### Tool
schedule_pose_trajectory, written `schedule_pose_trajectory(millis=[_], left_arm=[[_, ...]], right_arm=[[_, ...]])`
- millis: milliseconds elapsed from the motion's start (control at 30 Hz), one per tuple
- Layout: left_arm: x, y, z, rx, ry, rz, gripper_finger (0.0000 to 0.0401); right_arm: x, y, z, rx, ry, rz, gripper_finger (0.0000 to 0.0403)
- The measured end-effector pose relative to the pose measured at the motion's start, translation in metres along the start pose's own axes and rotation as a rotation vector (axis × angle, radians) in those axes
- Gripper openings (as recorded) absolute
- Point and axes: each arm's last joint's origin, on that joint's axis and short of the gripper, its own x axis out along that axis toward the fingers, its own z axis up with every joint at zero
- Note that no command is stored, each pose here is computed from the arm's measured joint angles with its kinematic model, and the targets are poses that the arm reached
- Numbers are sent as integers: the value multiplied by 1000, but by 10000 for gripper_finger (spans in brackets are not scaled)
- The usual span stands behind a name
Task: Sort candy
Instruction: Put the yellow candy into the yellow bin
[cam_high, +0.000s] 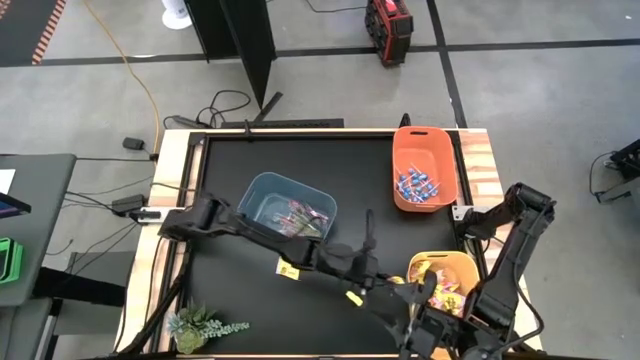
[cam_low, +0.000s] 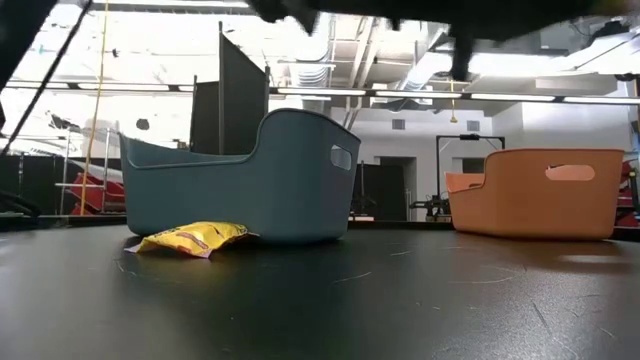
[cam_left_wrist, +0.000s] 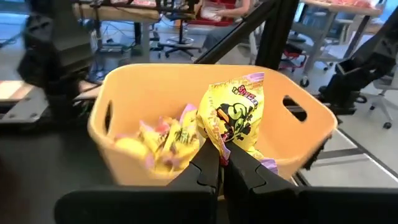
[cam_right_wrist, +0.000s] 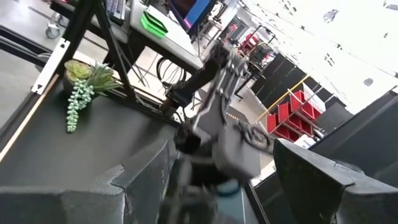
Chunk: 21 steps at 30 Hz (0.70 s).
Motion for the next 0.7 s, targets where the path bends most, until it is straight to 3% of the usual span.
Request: schedule_pose_trajectory(millis=[233, 433, 533, 700], left_arm=[[50, 4, -13, -4, -43, -41, 1], [77, 4, -24, 11, -46, -46, 8], [80, 3, -24, 44, 5, -76, 47], [79, 2, -21, 40, 25, -79, 157]], right_arm=[[-5, 1, 1, 4, -11, 12, 301], [-9, 2, 2, 8, -18, 19, 301], [-9, 2, 2, 6, -18, 19, 302], [-9, 2, 2, 5, -18, 19, 302]])
